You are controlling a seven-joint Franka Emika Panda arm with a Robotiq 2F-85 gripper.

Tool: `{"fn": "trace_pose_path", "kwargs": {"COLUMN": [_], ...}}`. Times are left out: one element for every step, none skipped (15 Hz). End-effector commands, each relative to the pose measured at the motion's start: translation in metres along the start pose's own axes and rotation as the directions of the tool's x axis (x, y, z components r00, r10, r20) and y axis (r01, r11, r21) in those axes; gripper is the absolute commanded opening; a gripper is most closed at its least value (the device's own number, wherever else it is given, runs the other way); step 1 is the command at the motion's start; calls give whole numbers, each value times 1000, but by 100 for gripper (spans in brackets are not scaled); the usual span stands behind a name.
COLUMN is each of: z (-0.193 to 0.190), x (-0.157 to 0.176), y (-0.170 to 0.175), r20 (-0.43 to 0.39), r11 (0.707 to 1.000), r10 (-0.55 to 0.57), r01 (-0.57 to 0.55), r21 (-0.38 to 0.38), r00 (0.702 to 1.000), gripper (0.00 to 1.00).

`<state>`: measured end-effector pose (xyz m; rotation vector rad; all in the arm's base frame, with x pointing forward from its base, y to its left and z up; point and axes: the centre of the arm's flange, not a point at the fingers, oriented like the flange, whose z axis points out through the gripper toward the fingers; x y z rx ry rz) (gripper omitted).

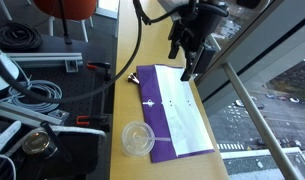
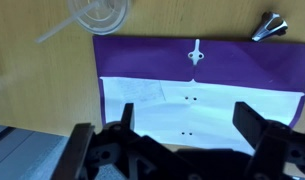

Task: Open the purple file

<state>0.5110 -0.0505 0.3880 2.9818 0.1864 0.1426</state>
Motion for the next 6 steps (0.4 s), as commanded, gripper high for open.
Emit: {"fn": "trace_pose_path", "kwargs": {"z": [-11,-1,-2,-3,-3,-3], "x": [-2,-4,-5,-5,-5,-5], "y": [28,17,22,24,25,25], "r20": [69,40,52,56,56,56], "r11": [1000,1000,1000,999,999,999], "r10": [26,22,30,34,35,34], "r01": [-26,-22,-30,-34,-35,-34], "r21": [-2,-1,-1,-1,-2,-2], "r00": [997,999,998,998,998,998], "gripper": [100,100,100,100,100,100]}}
